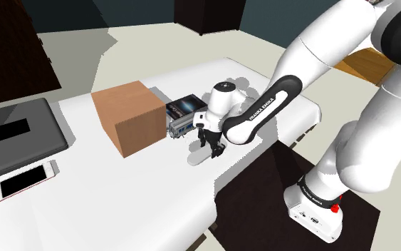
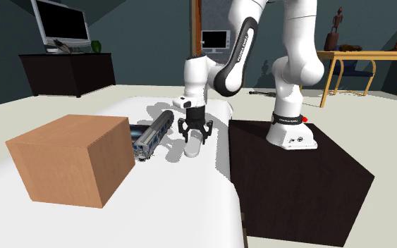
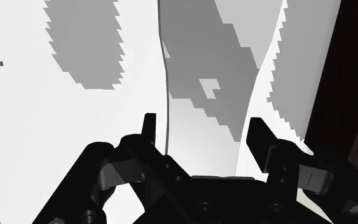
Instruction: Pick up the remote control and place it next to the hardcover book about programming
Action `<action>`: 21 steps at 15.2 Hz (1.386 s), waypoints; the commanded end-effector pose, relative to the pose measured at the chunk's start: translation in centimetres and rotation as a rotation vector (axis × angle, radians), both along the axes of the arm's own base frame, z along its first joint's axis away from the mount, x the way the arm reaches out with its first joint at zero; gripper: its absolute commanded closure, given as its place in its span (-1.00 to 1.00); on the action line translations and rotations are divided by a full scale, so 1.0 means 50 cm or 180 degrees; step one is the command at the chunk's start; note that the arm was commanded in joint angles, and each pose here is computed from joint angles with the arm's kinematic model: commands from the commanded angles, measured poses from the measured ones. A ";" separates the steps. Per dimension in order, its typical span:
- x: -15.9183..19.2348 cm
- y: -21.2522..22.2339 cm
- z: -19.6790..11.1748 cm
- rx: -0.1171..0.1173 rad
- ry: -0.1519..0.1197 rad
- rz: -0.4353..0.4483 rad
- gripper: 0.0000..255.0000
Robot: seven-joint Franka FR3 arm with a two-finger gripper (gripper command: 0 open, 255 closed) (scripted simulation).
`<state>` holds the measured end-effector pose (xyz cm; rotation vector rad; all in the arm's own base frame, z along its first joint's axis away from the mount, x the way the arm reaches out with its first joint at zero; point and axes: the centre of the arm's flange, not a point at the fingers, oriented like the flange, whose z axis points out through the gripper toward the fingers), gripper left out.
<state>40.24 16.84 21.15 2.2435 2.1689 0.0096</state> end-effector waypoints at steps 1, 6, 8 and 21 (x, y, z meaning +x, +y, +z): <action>0.033 -0.042 -0.001 -0.0001 -0.0001 0.0008 1.00; 0.112 -0.147 0.000 -0.0001 -0.0001 0.0008 1.00; 0.143 -0.190 0.000 -0.0001 -0.0001 0.0008 1.00; 0.278 -0.369 -0.041 -0.0001 -0.0001 0.0008 1.00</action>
